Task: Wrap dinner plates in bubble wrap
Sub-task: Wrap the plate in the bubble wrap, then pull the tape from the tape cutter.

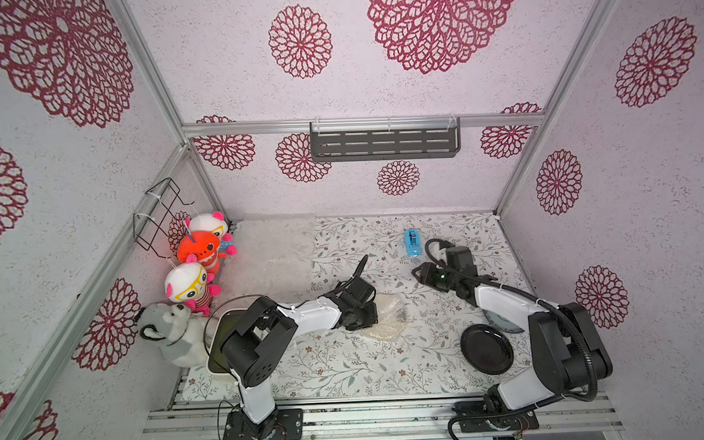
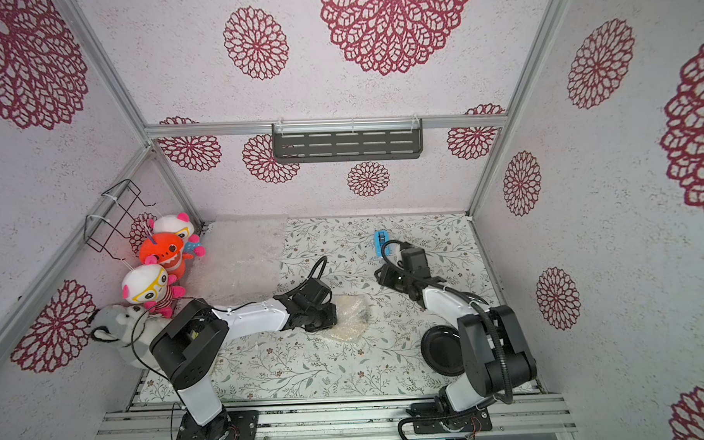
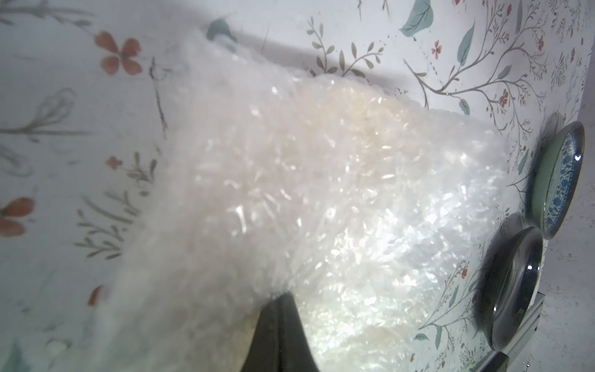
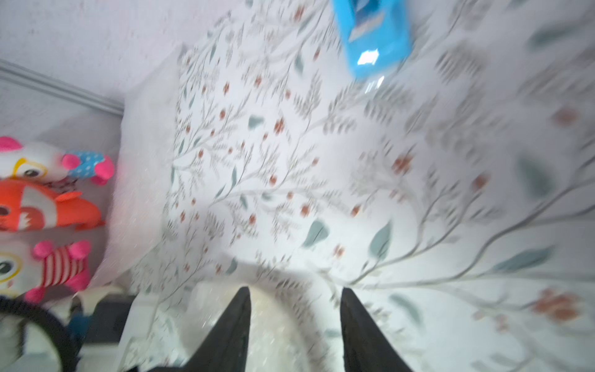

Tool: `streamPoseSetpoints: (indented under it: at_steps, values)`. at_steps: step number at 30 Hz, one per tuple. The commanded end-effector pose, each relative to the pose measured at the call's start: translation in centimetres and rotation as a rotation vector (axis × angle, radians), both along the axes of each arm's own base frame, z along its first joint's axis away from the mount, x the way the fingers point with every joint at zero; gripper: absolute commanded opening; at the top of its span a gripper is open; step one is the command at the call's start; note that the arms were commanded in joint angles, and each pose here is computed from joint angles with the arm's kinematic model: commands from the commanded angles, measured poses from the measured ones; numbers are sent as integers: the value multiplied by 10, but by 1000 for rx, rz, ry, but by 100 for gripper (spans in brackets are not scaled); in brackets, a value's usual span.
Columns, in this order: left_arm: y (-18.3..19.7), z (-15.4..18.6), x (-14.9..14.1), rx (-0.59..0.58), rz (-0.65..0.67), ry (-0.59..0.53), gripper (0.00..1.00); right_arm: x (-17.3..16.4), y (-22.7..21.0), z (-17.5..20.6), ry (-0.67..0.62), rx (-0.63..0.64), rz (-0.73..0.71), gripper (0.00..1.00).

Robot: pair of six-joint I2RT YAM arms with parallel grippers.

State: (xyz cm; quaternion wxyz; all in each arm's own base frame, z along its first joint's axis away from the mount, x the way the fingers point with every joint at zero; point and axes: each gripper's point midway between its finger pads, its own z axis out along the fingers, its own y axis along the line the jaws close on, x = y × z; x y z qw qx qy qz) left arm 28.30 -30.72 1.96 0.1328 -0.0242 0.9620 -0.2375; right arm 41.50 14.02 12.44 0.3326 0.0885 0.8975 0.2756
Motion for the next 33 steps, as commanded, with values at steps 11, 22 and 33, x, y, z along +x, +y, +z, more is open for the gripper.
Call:
streamPoseSetpoints:
  at_steps: [11,22,33]
  values:
    - [8,-11,-8,54,-11,58,0,73,1,-47,87,81,272,60]
    - [7,-12,-6,68,-17,61,0,114,4,-63,-45,103,268,63]
    - [10,-12,-5,79,-11,57,0,121,20,-73,-50,210,322,60]
